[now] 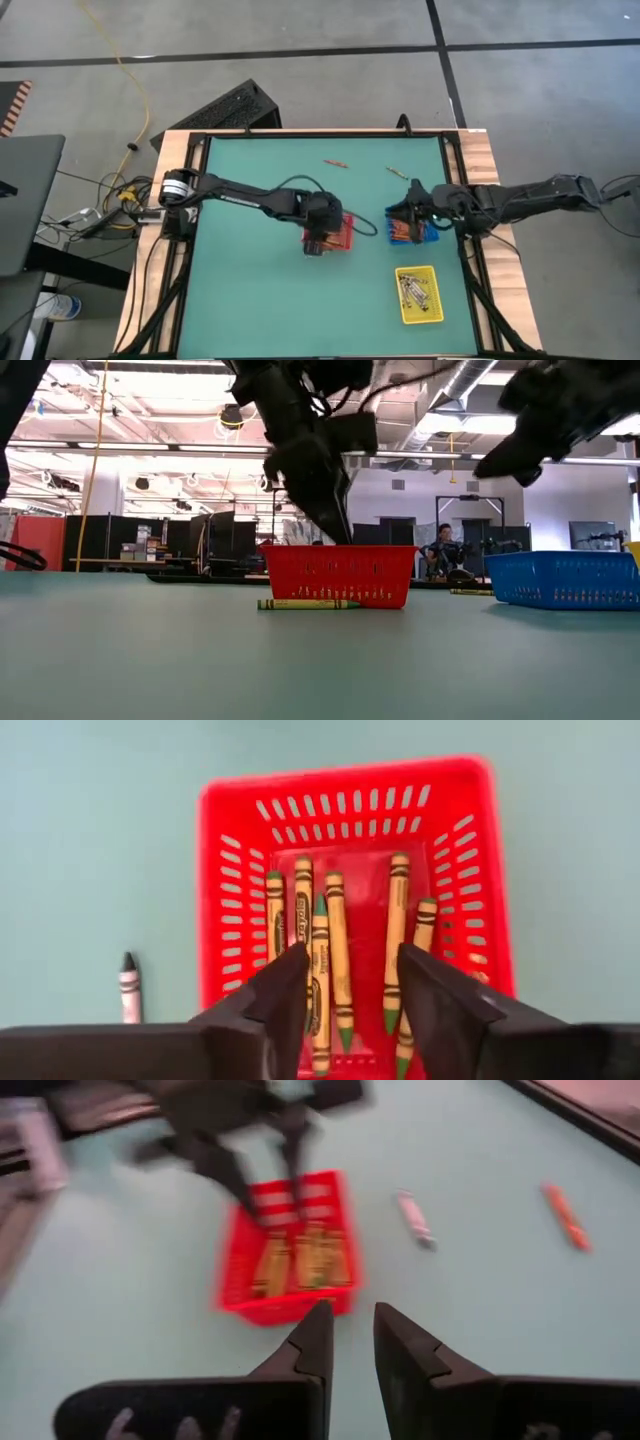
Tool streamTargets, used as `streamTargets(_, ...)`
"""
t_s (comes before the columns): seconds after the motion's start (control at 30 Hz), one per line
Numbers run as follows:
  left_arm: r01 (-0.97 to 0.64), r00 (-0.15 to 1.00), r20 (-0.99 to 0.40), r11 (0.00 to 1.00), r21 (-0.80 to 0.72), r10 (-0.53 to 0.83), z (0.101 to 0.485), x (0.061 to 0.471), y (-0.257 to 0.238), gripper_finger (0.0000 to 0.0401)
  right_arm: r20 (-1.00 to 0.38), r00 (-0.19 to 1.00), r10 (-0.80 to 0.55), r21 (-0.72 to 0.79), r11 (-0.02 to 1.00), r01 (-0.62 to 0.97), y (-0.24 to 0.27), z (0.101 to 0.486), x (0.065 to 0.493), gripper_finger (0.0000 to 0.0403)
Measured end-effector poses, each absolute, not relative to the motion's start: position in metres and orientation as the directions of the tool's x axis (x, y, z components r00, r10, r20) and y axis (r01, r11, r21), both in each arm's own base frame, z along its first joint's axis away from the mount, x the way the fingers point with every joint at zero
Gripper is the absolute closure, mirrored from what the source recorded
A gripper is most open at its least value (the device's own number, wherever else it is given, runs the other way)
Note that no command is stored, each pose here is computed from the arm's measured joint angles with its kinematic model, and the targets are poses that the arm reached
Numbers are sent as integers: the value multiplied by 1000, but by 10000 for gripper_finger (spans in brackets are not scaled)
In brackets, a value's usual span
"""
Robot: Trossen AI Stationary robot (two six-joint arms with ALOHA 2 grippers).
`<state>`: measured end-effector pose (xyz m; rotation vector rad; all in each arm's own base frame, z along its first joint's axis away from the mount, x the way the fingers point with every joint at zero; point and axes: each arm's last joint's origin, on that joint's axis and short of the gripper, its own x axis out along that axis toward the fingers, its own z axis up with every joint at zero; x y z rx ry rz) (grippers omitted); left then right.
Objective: Sort crayons
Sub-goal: Put the green crayon into the red basket
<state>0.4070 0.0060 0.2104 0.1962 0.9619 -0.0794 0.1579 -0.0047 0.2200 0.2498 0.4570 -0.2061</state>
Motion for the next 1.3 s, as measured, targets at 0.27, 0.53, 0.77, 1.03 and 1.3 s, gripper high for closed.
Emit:
streamTargets(0.27,37,691,-717,986,163,93,281,359,64,246,-583,779,-229,167,905,391,-73,223,188,335)
streamTargets(0.53,-97,858,-471,965,245,205,260,309,88,253,-766,554,-327,88,800,594,-143,207,203,335)
streamTargets(0.77,-202,970,-72,932,301,233,229,279,98,253,-911,325,-255,15,766,643,-178,185,202,335)
streamTargets(1.03,-292,955,41,902,319,295,219,245,142,253,-952,232,-200,5,749,663,-196,173,194,335)
streamTargets(1.3,-356,935,91,908,221,344,210,212,193,253,-966,196,-169,-4,769,639,-195,170,189,335)
